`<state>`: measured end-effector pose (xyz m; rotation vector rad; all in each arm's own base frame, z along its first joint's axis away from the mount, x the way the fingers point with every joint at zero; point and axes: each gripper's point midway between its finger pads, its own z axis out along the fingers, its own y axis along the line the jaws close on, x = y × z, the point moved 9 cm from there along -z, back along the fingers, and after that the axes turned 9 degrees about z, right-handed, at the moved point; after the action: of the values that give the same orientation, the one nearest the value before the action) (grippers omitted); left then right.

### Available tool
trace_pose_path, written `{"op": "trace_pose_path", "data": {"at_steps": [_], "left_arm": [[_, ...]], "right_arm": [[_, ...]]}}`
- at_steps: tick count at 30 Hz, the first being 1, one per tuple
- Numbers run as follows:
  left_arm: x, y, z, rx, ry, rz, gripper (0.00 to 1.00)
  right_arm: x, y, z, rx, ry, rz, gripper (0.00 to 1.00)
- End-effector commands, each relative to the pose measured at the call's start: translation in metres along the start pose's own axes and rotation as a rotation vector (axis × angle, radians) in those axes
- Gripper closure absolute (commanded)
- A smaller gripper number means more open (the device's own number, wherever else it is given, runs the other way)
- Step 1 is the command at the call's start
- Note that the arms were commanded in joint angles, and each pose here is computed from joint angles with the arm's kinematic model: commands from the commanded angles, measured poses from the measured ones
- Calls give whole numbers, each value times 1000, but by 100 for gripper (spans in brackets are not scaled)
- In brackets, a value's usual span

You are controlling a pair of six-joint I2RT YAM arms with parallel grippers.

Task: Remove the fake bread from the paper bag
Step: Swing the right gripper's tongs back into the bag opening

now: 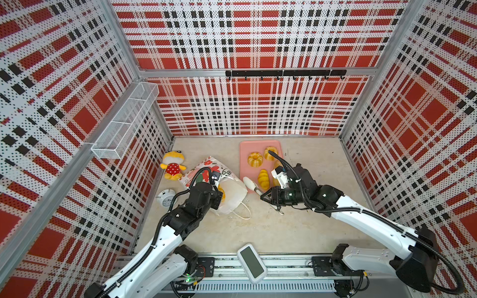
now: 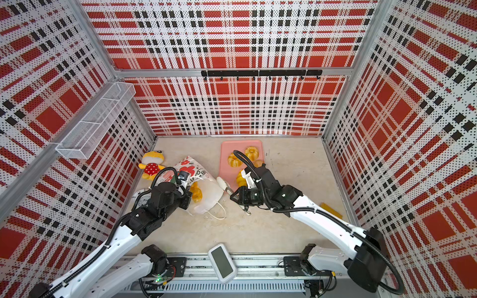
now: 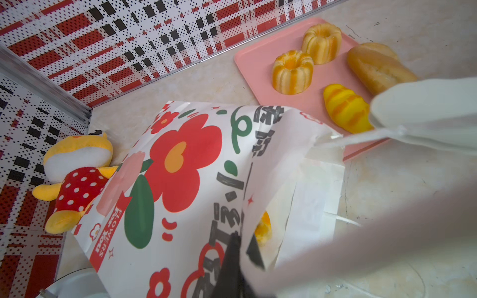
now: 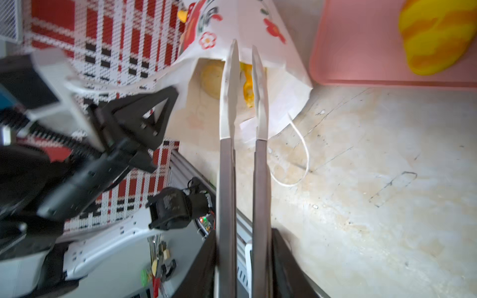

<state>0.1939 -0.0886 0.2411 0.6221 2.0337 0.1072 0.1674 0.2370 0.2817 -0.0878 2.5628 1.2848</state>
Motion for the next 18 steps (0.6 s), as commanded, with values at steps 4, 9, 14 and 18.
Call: {"op": "trace_pose_path", "data": {"at_steps": [4,9,14,18], "left_arm": [[4,-3,3,6,28,-9,100],[6,-5,6,12,35,-5,100],[8,-6,10,8,61,17,100],[9,-6,8,6,59,19,100]], "right_arm": [[29,5,25,-84,58,8,60],[27,-1,57,-131,36,86,59],[20,-5,90,-136,54,104,57],[15,-3,114,-162,86,113,56]]}}
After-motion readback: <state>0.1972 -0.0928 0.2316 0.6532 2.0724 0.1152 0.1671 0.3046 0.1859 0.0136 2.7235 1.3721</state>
